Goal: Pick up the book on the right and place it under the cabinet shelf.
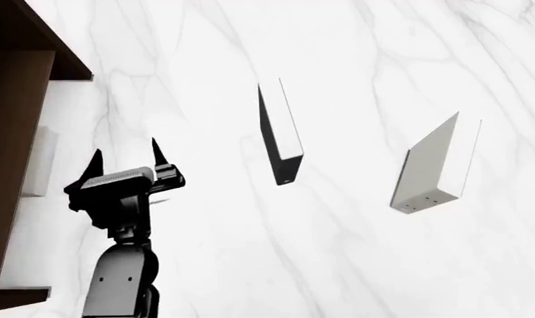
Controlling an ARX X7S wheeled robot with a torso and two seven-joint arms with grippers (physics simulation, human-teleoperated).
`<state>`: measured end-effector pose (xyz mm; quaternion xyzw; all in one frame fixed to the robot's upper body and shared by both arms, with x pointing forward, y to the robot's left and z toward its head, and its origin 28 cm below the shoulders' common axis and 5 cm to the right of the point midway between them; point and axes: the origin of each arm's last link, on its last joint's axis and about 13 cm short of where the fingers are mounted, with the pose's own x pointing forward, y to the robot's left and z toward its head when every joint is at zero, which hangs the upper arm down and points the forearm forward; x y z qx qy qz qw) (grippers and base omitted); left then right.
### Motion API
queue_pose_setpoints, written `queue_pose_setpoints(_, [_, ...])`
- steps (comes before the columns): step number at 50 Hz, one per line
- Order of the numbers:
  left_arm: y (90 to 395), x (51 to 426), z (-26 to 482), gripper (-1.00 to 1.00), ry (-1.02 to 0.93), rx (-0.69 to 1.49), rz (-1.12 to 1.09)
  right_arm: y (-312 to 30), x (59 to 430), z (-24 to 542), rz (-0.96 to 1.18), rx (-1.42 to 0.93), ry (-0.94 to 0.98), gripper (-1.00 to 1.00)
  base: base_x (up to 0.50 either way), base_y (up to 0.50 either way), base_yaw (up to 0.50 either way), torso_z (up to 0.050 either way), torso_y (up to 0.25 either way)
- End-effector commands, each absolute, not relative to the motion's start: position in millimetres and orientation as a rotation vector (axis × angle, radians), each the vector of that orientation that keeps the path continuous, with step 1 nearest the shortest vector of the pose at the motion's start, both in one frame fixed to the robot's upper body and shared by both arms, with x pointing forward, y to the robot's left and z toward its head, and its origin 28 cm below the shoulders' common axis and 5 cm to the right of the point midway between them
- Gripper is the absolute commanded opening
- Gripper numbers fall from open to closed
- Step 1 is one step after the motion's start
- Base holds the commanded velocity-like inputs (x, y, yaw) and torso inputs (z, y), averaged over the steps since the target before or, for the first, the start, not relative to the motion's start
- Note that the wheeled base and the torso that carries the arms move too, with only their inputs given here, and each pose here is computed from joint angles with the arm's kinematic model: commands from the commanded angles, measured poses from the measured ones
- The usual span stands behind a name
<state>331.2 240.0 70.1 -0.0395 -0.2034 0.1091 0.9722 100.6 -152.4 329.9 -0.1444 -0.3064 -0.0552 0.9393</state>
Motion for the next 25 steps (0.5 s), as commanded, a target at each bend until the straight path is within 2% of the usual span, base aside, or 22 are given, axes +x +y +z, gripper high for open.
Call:
queue_pose_setpoints(1, [186.6, 287.4, -2.0, 1.0, -0.007, -0.246, -0.074, -151.7, 101.8, 324.5, -0.107, -0.287, -0.622, 1.0, 0.0, 0.0, -0.01, 0.0, -0.011])
queue_pose_setpoints(13, [190.4, 282.3, 37.5, 1.0, -0.164, -0.149, -0.092, -152.8, 102.1, 319.9, -0.105, -0.285, -0.61, 1.0, 0.0, 0.0, 0.0, 0.0, -0.008])
queue_pose_setpoints(25, [195.6, 269.1, 99.0, 1.0, -0.296, -0.121, -0.131, -152.3, 104.6, 308.3, -0.093, -0.274, -0.585, 1.0, 0.0, 0.0, 0.0, 0.0, -0.001])
